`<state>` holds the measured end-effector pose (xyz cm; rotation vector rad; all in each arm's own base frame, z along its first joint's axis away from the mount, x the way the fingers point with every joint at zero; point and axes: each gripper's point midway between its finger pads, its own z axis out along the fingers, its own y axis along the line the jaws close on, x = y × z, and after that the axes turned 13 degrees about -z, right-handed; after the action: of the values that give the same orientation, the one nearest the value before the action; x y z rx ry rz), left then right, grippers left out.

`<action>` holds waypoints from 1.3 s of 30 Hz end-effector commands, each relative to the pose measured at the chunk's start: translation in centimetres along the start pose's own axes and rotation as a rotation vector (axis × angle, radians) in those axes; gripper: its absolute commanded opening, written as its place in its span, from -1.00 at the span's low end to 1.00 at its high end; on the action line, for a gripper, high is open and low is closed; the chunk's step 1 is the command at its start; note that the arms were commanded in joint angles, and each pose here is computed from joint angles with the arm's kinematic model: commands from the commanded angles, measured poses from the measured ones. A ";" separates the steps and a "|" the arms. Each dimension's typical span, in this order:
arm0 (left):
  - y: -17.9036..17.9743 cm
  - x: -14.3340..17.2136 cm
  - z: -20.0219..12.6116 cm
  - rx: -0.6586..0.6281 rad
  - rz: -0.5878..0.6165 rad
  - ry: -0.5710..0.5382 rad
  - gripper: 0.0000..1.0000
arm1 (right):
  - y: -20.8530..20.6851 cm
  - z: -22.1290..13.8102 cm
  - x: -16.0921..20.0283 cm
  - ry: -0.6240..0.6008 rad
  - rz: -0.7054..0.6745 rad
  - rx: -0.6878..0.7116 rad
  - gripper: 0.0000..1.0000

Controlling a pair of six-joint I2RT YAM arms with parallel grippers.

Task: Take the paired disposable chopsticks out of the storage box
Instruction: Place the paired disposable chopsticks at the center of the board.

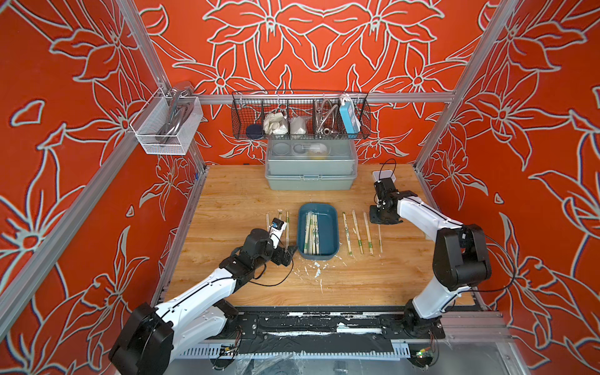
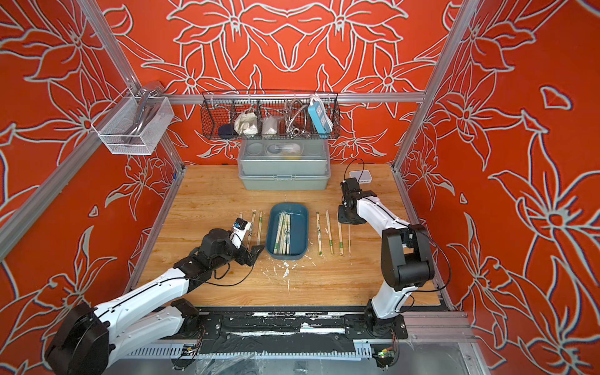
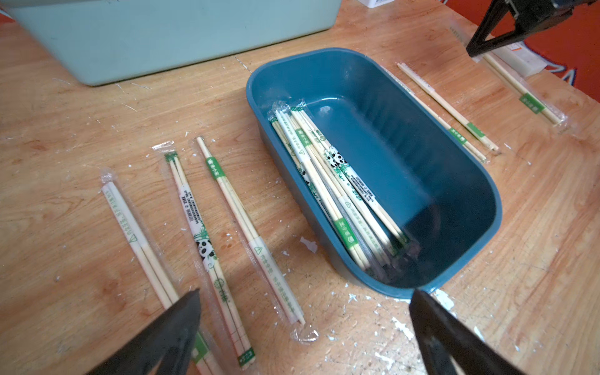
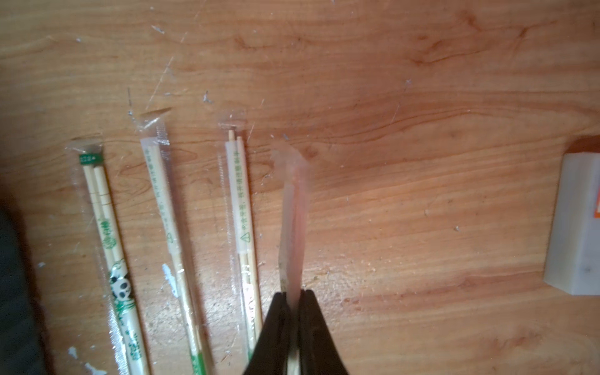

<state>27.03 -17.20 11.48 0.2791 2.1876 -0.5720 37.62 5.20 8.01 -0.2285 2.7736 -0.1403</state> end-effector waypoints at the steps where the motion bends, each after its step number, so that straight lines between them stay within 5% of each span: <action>1: -0.4 -0.3 0.2 0.014 -0.001 -0.006 1.00 | -0.6 1.6 -0.1 -0.008 -0.039 0.007 -0.86; 27: -0.6 -0.1 0.4 0.025 0.003 0.003 1.00 | -0.4 5.6 0.6 0.089 -0.091 -0.020 -0.76; 39: -0.4 -0.1 0.4 0.014 0.001 0.004 1.00 | -0.9 5.2 0.4 0.085 -0.091 0.006 -0.51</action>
<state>27.09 -17.41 11.06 0.2854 2.1981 -0.5779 39.26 4.49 2.72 -0.3541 2.8384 -0.1502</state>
